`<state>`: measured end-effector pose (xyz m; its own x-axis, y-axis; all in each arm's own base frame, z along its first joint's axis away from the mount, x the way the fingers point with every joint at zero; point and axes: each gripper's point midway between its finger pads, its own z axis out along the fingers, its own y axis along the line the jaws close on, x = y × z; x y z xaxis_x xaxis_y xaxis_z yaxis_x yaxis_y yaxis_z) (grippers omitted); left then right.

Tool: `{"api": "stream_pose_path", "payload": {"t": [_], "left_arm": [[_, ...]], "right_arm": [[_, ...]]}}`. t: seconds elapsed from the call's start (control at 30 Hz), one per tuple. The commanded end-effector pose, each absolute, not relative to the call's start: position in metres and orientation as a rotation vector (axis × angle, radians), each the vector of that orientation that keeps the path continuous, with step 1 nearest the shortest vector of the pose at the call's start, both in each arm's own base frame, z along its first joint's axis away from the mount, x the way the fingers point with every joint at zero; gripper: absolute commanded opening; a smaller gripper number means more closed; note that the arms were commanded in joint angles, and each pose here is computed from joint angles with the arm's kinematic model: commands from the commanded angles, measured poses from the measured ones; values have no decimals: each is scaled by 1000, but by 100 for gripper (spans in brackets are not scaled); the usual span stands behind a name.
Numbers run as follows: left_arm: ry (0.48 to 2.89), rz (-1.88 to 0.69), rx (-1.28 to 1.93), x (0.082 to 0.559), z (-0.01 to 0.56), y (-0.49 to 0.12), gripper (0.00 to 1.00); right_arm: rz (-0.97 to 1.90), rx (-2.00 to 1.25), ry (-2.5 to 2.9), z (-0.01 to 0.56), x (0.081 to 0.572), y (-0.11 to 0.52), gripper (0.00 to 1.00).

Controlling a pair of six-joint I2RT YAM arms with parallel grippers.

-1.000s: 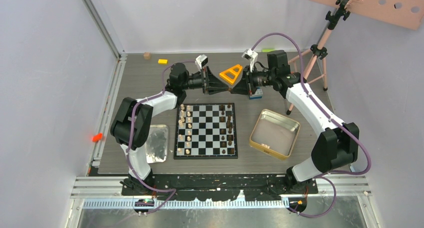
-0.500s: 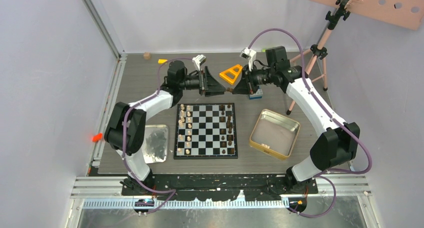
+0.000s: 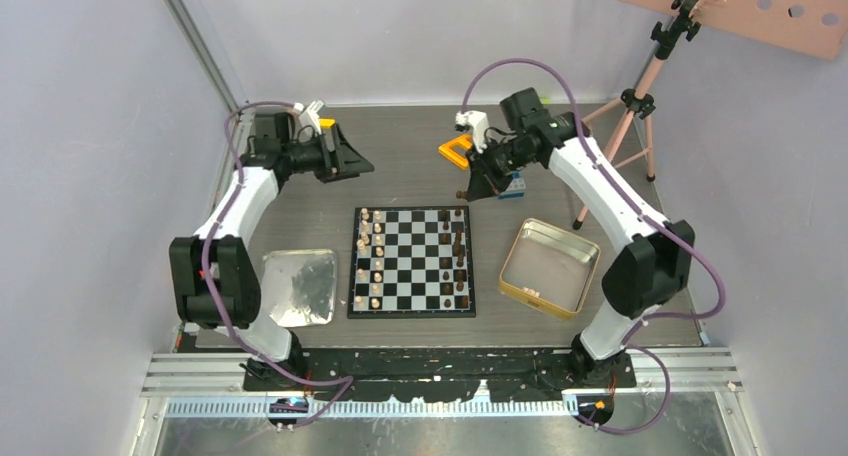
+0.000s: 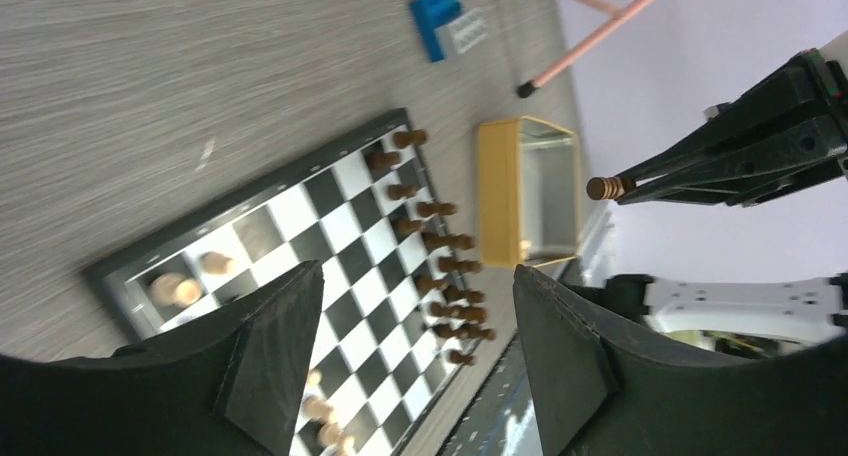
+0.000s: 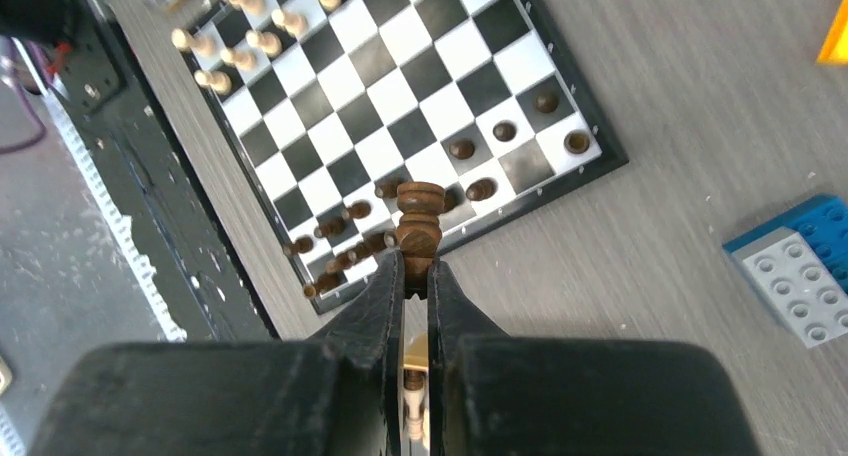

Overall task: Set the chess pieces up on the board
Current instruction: Place the chess piece on the chessboard.

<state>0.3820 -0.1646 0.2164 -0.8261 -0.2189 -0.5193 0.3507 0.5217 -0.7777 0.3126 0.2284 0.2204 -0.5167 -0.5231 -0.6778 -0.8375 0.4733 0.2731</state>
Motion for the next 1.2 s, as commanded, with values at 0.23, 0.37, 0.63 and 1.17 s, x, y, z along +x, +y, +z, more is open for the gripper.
{"api": "stream_pose_path", "payload": {"t": [0.23,0.37,0.63,1.17], "left_arm": [[2297,-701,340,344,219,-91,75],[2282,-639,360,339,225,-85,75],[2294,-618,366,334,225,-81,75],[2306,-622,366,332,223,-77,75]], "right_arm": [[429,-1470,2468,171,322,238,1],[291,-1572,2533,157,332,234,1],[53,-1728,2590,130,350,218,1],[7,-1918,2648,94,343,215,1]]}}
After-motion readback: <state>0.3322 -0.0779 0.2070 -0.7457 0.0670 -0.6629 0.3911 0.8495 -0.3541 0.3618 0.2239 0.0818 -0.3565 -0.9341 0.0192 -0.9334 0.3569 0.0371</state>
